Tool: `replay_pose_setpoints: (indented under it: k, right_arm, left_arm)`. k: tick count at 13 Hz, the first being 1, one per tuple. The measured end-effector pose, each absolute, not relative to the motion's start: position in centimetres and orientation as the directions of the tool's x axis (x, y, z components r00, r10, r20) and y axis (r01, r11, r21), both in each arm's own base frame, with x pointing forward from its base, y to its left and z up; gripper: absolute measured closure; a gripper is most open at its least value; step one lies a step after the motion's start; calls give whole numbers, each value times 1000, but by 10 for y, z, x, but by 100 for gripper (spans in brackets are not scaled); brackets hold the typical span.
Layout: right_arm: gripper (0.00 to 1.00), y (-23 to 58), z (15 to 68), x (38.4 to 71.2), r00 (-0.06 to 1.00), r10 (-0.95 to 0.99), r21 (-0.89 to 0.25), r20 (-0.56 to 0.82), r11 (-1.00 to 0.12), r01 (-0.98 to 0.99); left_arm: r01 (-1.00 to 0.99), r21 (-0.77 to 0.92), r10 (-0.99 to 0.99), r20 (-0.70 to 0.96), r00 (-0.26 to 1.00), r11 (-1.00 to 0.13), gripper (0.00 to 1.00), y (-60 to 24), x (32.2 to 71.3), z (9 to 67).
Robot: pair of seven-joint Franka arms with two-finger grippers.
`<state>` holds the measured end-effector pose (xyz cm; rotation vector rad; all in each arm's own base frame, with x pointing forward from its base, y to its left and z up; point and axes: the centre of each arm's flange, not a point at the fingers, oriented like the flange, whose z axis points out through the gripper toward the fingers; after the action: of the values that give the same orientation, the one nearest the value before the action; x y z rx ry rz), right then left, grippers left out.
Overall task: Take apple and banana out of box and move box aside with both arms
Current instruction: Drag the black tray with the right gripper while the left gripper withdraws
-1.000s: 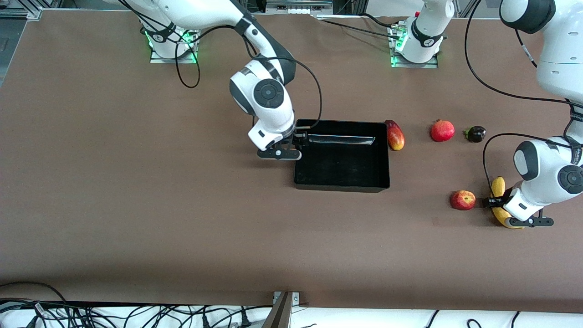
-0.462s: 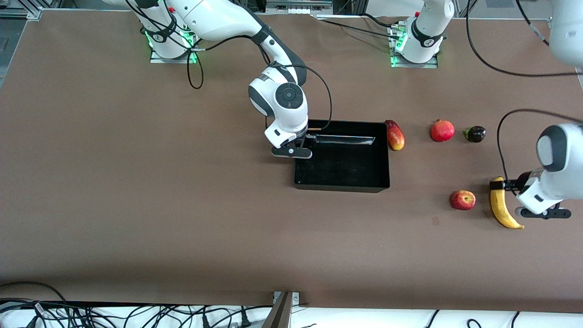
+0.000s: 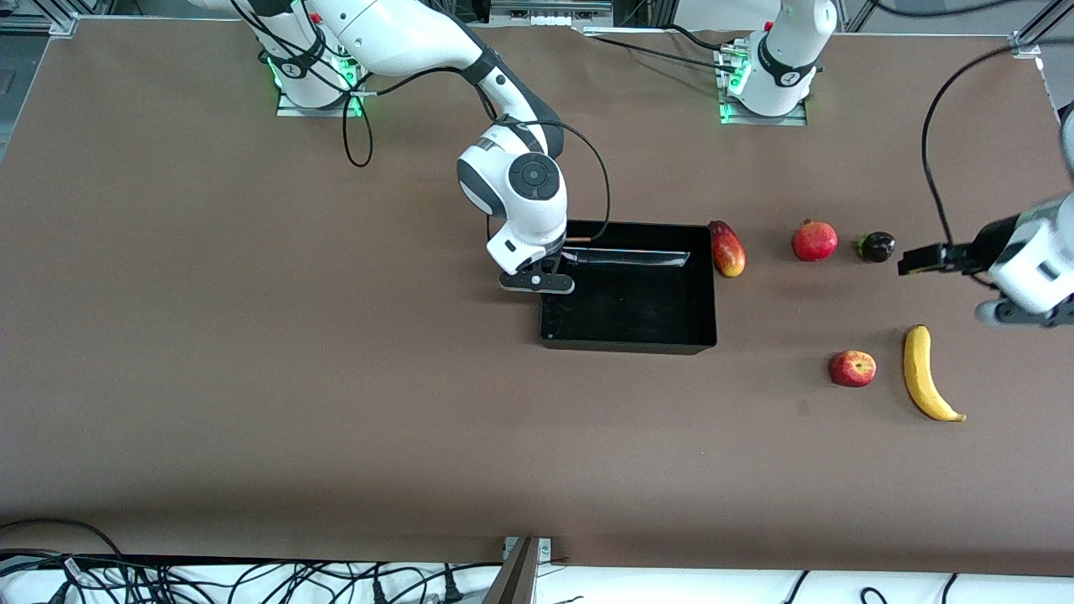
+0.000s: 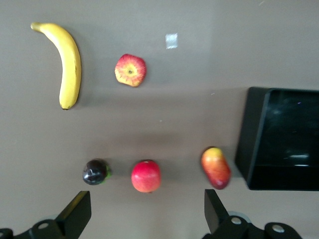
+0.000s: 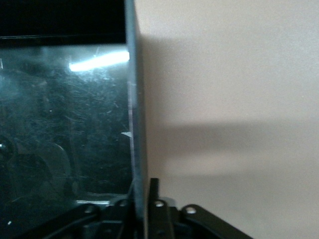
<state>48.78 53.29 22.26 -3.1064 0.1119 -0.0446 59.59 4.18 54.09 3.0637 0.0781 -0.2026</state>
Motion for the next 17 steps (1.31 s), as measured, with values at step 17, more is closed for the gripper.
replay_pose_setpoints:
  k: [17]
  right_arm:
    - [97, 123, 320, 651, 981, 101, 8, -167, -995, 104]
  left_arm:
    - [-6, 17, -4, 115, 993, -1000, 0, -28, 525, 692]
